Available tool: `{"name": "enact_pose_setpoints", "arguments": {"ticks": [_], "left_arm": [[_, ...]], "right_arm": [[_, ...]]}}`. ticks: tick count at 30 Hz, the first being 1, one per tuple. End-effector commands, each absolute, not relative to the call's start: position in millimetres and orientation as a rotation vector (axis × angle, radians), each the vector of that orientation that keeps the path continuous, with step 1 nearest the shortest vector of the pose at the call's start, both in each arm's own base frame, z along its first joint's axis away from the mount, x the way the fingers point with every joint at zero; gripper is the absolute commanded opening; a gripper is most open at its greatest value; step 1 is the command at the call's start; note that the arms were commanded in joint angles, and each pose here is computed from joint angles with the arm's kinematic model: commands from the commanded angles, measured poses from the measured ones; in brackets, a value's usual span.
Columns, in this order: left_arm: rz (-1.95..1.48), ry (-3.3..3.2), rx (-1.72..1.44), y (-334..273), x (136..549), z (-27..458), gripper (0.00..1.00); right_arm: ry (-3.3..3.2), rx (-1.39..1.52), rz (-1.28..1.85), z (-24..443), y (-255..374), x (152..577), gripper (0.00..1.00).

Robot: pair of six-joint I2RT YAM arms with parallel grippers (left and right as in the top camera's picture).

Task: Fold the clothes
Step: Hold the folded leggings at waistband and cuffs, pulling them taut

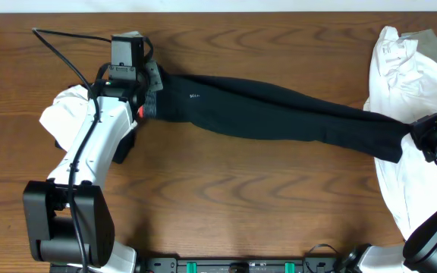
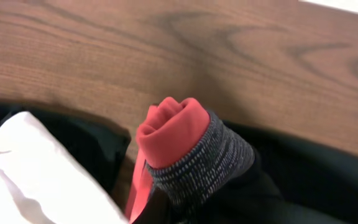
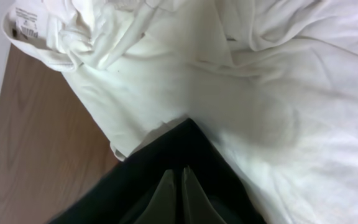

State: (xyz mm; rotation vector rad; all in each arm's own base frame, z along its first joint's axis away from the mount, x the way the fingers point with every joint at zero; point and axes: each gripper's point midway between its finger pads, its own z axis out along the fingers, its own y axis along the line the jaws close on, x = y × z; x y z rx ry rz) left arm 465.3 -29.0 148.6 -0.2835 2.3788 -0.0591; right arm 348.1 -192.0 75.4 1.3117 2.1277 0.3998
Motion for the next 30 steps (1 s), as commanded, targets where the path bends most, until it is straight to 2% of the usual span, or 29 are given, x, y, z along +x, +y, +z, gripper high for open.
{"name": "enact_pose_setpoints", "arguments": {"ticks": [1,17,22,23,24,26,27,28,29,30], "left_arm": [[-0.086,2.323,-0.327,-29.5,474.9,163.9,0.06],[-0.115,2.352,-0.339,-35.8,490.9,129.6,0.06],[-0.113,2.366,-0.346,-36.3,495.0,116.0,0.1],[-0.115,2.369,-0.348,-36.5,495.4,113.8,0.13],[-0.125,2.372,-0.344,-38.0,495.3,112.8,0.17],[-0.132,2.373,-0.341,-39.1,495.4,113.1,0.43],[-0.131,2.37,-0.339,-39.1,496.0,114.8,0.53],[-0.13,2.369,-0.336,-38.9,496.5,116.6,0.59],[-0.127,2.37,-0.332,-38.2,496.7,119.8,0.65],[-0.122,2.373,-0.324,-37.8,496.4,123.6,0.68]], "right_arm": [[2.088,1.338,0.369,79.1,-204.5,350.7,0.01],[2.073,1.274,0.498,52.3,-203.3,378.4,0.01],[2.075,1.267,0.495,50.1,-204.1,379.4,0.03],[2.075,1.261,0.494,50.6,-204.4,380.0,0.06],[2.074,1.257,0.497,51.0,-204.1,380.4,0.17],[2.081,1.22,0.531,53.7,-199.4,382.8,0.39],[2.086,1.182,0.558,56.4,-195.5,385.1,0.46],[2.091,1.139,0.585,59.5,-191.4,387.6,0.54],[2.096,1.114,0.604,61.3,-188.3,388.7,0.58],[2.098,1.091,0.634,63.8,-184.1,389.7,0.61]]}}
